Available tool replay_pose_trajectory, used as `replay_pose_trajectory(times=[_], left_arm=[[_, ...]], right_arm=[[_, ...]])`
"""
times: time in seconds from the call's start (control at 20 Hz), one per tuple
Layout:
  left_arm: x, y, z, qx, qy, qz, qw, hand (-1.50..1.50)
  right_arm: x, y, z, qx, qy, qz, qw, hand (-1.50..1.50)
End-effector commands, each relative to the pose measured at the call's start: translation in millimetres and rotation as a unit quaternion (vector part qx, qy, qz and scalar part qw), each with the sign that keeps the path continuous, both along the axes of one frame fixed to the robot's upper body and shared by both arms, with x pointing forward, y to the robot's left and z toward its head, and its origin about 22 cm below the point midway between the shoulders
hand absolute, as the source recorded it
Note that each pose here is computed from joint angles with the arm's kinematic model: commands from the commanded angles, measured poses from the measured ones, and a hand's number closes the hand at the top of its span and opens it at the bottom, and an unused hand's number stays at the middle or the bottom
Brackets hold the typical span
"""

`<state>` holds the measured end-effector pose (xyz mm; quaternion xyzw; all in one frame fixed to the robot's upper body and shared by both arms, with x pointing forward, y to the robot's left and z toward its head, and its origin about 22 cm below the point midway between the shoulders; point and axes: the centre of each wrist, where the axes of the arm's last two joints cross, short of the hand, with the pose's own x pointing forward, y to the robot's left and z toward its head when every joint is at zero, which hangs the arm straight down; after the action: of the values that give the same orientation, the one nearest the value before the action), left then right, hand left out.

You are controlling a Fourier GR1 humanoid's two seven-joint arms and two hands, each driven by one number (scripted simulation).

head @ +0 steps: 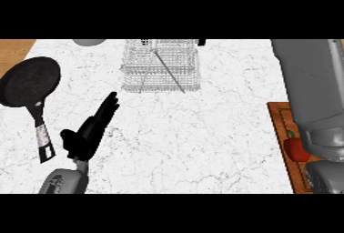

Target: Pick the cupcake from the cutting board and place it in the tiered basket

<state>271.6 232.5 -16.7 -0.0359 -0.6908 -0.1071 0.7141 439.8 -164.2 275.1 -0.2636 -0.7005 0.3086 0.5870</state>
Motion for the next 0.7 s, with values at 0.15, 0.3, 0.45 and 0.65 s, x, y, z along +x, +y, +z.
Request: replay_pose_trajectory(times=[0.15,0.3,0.45,0.65], left_arm=[[-12.4,-8,-1,-0.005,-0.001,-0.026,0.9996,0.0],[1.7,-30,4,0.0,-0.014,-0.023,0.9996,0.0],[3.4,-10,10,0.006,-0.004,-0.033,0.9994,0.0],[2.8,-12,4,-0.009,-0.013,-0.029,0.9994,0.0]], right_arm=[[20,43,21,0.01,0.022,-0.007,1.0,1.5],[22,73,12,-0.005,0.032,-0.002,0.999,1.5],[22,97,11,-0.017,0.042,0.014,0.999,1.5],[26,104,-8,-0.007,0.06,0.02,0.998,1.5]])
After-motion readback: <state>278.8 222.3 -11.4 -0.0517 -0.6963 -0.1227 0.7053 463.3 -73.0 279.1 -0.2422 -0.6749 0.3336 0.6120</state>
